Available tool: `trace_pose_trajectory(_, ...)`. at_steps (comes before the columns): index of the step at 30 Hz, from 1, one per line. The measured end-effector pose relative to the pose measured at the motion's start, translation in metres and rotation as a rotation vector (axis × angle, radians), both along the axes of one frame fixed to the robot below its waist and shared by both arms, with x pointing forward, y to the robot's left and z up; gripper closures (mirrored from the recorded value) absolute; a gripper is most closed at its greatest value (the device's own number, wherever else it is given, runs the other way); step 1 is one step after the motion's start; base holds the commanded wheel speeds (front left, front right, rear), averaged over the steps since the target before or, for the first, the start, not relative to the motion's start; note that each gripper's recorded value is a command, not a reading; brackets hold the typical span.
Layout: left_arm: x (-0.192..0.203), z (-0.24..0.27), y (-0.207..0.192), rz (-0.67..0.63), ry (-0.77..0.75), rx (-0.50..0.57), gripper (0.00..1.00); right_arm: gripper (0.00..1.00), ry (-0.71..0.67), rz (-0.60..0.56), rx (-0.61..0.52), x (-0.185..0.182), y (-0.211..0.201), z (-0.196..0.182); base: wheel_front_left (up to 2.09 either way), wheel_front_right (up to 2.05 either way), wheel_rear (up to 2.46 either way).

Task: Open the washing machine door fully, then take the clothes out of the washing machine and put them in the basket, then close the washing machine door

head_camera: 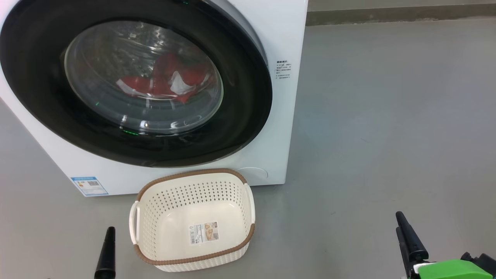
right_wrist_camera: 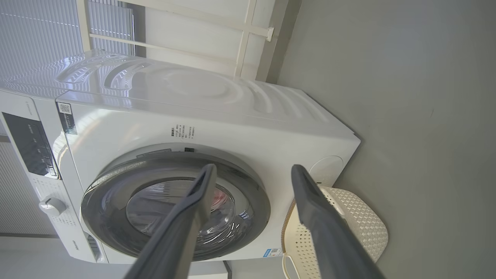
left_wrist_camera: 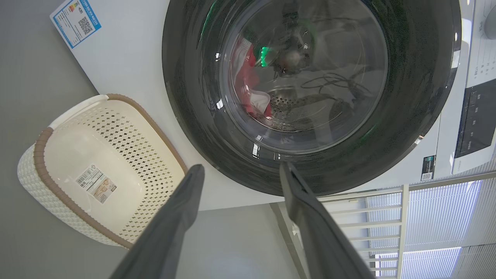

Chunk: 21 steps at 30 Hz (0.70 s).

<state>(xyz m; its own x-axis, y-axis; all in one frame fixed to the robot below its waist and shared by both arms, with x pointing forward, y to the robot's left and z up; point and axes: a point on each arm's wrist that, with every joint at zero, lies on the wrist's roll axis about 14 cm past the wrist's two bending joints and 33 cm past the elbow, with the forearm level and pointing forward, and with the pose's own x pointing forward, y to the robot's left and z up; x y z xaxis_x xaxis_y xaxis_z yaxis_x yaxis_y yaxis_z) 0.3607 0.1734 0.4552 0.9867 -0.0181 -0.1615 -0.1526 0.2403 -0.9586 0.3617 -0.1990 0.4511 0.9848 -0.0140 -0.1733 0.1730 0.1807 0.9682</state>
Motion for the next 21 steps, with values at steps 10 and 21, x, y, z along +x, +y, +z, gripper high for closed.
trace_pose_trajectory(10,0.001,0.006,-0.002,-0.024,-0.023,0.149,0.0,0.0,0.003,0.053,-0.167,0.001,0.005,-0.001,0.0,0.0,0.0)
trace_pose_trajectory(21,0.001,0.013,-0.007,-0.054,-0.052,0.298,0.0,0.0,-0.008,0.089,-0.33,0.001,0.005,0.002,0.0,0.0,0.0)
